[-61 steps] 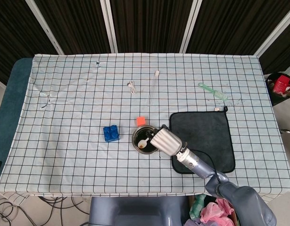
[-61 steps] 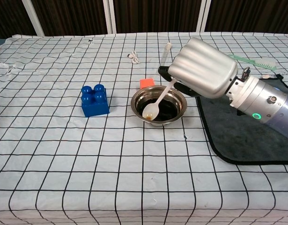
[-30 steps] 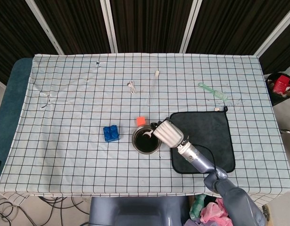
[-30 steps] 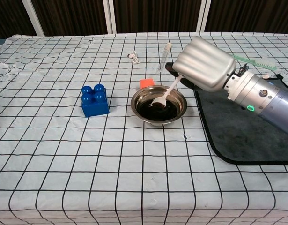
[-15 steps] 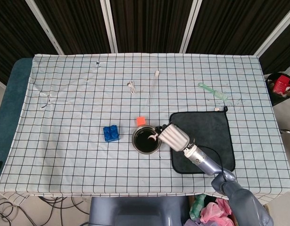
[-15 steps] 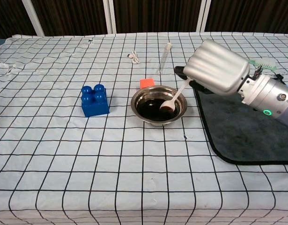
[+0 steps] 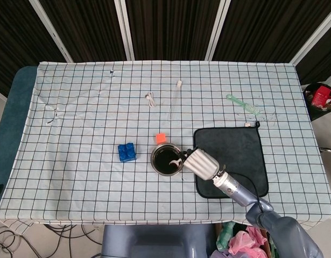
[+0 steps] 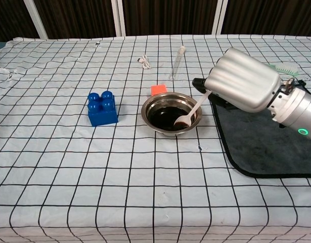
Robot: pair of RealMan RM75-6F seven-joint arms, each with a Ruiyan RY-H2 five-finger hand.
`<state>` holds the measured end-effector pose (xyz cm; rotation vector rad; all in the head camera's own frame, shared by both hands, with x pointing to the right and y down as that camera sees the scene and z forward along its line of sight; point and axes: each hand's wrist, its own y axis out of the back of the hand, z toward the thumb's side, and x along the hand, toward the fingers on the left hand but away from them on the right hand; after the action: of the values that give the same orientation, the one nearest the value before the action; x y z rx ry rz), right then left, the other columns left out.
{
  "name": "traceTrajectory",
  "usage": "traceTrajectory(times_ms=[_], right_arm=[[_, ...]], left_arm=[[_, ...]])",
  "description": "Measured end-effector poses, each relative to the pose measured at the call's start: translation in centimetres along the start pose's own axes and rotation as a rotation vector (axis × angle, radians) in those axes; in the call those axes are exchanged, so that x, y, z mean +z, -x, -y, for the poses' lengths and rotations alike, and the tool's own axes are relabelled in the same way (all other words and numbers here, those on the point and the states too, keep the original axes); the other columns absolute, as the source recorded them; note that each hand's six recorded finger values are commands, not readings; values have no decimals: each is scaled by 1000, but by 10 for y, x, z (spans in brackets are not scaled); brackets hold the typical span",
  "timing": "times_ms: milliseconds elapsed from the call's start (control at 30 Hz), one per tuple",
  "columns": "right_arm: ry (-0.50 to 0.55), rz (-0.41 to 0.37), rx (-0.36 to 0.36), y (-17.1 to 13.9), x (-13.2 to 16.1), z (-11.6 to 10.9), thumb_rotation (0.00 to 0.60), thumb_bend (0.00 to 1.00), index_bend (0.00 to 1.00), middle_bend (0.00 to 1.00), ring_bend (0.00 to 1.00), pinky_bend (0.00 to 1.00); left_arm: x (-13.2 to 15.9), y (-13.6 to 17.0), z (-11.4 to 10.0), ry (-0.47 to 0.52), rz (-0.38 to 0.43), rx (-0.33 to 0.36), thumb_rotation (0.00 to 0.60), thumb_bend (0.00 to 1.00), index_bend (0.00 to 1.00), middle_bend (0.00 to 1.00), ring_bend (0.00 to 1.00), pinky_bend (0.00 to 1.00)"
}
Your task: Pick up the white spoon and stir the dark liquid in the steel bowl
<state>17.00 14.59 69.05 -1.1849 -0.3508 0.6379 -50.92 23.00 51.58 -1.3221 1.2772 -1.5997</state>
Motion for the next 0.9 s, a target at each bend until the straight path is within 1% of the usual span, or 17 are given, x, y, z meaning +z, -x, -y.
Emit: traceTrajectory(times_ms=[233,500,667,900], right_arm=[[28,-14,-17,2,11,-9,600,390,719,817,1000,1000],[66,1,-42,23,25,-17,600,392,721,817,1000,1000],[62,21,-27,34,27,-12,600,391,721,817,1000,1000],[31,54,1,43,18,0,600,391,725,817,1000,1000]], left_arm=[[0,0,0,-1,1,-1,600,195,99,5,0,0],[0,0,0,3,3,-1,600,195,99,5,0,0],[-1,0,-1,4,0,2,600,195,99,5,0,0],[-1,0,-2,5,-2,6,600,195,99,5,0,0]])
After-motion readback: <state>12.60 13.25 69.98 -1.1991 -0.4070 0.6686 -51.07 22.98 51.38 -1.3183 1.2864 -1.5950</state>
